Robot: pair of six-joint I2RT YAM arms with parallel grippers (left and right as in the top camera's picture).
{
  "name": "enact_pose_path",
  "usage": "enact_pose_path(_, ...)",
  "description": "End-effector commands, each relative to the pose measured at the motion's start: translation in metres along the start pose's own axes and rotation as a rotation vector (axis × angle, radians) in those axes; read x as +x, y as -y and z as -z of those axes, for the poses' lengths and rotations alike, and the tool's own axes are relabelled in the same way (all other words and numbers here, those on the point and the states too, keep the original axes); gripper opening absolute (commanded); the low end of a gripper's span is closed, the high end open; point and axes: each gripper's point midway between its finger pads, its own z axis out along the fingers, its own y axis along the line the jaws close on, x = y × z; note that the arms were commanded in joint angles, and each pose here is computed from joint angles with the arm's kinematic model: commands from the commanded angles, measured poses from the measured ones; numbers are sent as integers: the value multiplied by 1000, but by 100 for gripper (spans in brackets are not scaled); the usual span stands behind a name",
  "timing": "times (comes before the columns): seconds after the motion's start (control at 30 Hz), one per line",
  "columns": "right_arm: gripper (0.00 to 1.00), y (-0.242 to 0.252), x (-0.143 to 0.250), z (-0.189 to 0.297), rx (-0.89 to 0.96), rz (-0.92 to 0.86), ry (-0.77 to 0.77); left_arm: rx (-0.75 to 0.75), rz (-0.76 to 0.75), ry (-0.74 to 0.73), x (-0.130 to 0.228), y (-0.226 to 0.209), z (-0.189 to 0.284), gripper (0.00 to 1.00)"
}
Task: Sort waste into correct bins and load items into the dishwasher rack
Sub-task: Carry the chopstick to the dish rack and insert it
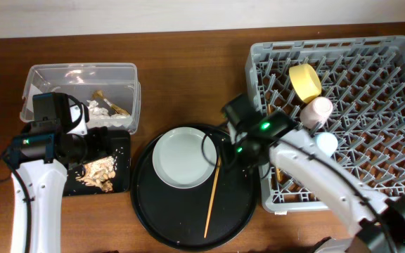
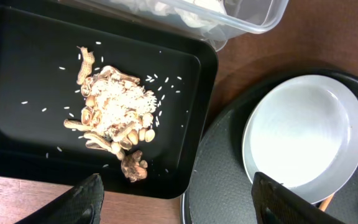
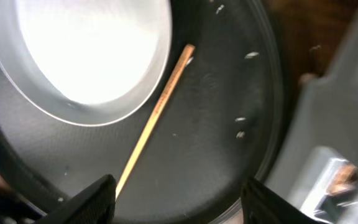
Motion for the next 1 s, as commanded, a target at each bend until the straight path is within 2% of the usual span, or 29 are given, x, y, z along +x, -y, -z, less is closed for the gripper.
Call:
enact_pose_path(0.0,66,-9,16,-36,62,-36,-42,-3,5,13,-1,-1,4,75)
enact_pose_path(0.17,66,-19,39,-89,142,-70,-166,-3,4,13,-1,-1,4,76)
enact_pose_path(0.3,64,-14,52,-111,172,-100,-244,-3,4,13,-1,-1,4,75)
enact_pose_path(0.33,61,-14,54,-113,171,-102,-257,-3,4,13,-1,-1,4,76)
enact_pose_path(0.4,42,-12,55,-116,182,-119,-266,-3,4,13,-1,-1,4,76)
enact_pose_path(0.43,37,-11,55,-116,187,-141,-263,-3,4,12,-1,-1,4,76)
enact_pose_path(0.5,18,-10,55,-116,190,-153,-261,-3,5,9,0,-1,4,75)
enact_pose_path(0.57,4,-9,53,-116,197,-178,-253,-3,5,8,0,-1,4,76)
enact_pose_path(0.67,4,-4,45,-111,188,-206,-240,-4,5,6,1,-1,4,75)
enact_pose_path(0.77,4,2,10,-79,127,-187,-158,-5,6,0,2,-2,4,75)
enact_pose_path(0.97,4,32,-61,55,44,-37,88,-5,6,0,2,-2,4,76)
